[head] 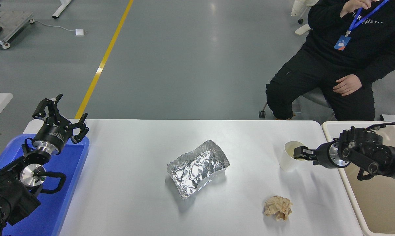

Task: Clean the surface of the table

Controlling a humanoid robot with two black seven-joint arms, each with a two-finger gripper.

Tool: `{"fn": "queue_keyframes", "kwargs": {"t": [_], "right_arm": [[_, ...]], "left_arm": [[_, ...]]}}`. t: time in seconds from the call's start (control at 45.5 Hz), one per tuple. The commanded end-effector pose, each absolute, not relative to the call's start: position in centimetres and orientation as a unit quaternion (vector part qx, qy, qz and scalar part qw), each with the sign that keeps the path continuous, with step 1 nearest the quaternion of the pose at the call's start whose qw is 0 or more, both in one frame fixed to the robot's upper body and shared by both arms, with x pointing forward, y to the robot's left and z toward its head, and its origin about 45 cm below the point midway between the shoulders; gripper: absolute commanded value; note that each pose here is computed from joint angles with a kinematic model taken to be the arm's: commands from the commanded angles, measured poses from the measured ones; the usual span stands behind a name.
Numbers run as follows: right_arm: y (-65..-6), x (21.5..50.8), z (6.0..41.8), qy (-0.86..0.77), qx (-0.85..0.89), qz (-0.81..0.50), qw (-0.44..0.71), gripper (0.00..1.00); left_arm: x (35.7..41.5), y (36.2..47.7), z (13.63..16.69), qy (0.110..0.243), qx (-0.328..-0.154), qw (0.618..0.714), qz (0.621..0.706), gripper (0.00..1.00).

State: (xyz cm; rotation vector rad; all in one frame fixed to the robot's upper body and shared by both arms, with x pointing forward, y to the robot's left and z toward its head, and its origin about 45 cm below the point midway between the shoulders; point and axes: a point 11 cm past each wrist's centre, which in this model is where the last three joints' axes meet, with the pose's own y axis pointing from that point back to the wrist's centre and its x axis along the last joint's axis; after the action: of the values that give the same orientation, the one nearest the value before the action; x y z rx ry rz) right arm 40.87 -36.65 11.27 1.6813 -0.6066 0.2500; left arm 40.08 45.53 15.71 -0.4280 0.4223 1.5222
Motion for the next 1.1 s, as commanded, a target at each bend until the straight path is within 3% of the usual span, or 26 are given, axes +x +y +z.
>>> {"fn": "queue_keyframes", "kwargs": {"t": [0.0,0.484,0.615,1.077], "right_arm": [[-36.4,41.1,11.3,-0.259,0.730,0.113,0.623,0.00],[-37.1,41.6,12.6,-0.263,0.729,0.112,0.622,0.00],[-39.1,41.5,15.9,-0.262,0.737,0.103,0.615,0.00],[-45.7,35.9,29.2,-0.253,0.755,0.099,0.596,0.00]], "left_arm": [[40.04,45.5,15.67,0.189,-0.191,0.6832,0.6792,1.00],[40.09,45.5,15.73,0.188,-0.191,0.6835,0.6789,1.00],[40.09,45.5,15.73,0.188,-0.191,0.6835,0.6789,1.00],[40.09,45.5,15.73,0.188,-0.191,0.6835,0.6789,1.00]]}}
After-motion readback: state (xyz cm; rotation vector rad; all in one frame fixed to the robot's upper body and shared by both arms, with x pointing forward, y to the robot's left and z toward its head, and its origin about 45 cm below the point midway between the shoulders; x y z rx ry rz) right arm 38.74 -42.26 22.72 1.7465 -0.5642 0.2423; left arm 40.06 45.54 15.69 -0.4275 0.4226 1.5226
